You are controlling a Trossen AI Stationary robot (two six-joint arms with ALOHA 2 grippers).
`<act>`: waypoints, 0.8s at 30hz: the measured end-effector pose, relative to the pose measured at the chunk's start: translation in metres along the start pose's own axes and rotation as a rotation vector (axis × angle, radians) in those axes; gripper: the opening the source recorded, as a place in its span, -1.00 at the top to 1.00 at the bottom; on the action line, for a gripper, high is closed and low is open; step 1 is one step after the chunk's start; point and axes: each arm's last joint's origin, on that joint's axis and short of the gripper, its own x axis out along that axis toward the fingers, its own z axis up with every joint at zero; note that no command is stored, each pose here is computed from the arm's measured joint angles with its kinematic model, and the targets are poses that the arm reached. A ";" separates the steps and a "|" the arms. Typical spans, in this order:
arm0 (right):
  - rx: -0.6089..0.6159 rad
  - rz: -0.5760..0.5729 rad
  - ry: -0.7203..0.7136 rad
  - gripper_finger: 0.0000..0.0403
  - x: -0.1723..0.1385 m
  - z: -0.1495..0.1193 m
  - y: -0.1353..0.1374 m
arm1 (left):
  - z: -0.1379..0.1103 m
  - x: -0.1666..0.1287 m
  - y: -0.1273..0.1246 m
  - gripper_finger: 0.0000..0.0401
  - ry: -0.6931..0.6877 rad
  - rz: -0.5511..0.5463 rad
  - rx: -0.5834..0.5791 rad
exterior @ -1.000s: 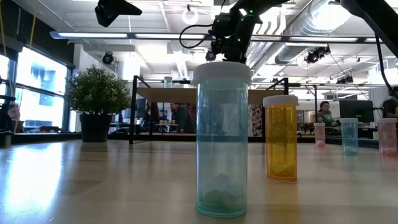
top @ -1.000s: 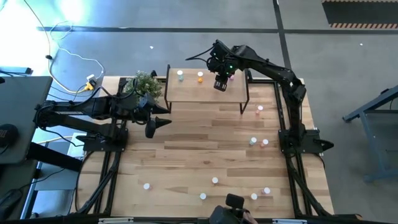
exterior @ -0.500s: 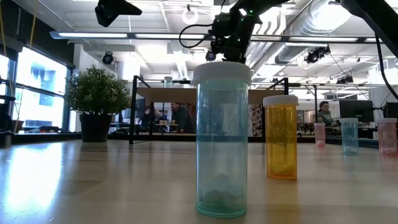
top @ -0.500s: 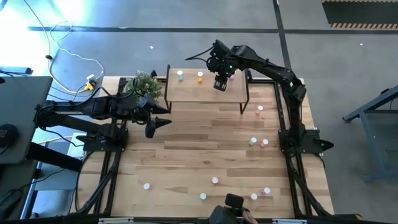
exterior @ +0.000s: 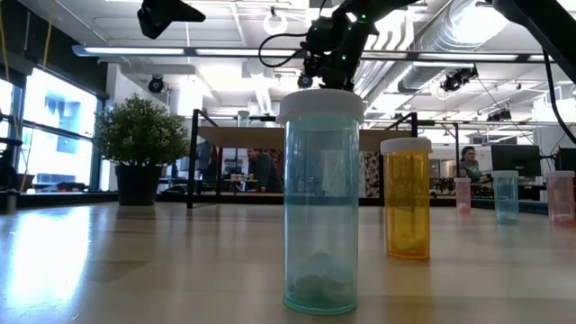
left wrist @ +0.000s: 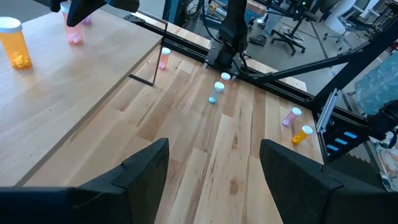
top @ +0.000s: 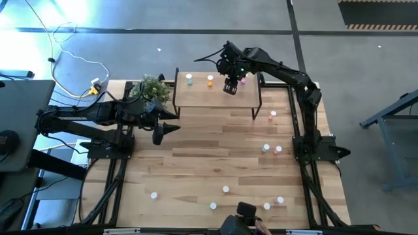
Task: Pick and place medicine bottles onto shelf by color
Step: Put the middle pink pill bottle on the shelf
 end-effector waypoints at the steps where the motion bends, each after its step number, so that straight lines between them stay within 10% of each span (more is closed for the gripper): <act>1: 0.001 0.000 0.000 0.21 0.000 0.000 0.000 | 0.000 0.000 0.000 -0.21 0.000 0.000 0.000; 24: 0.028 0.011 -0.022 0.21 -0.003 0.001 -0.001 | 0.000 0.000 0.000 -0.21 0.000 0.000 -0.009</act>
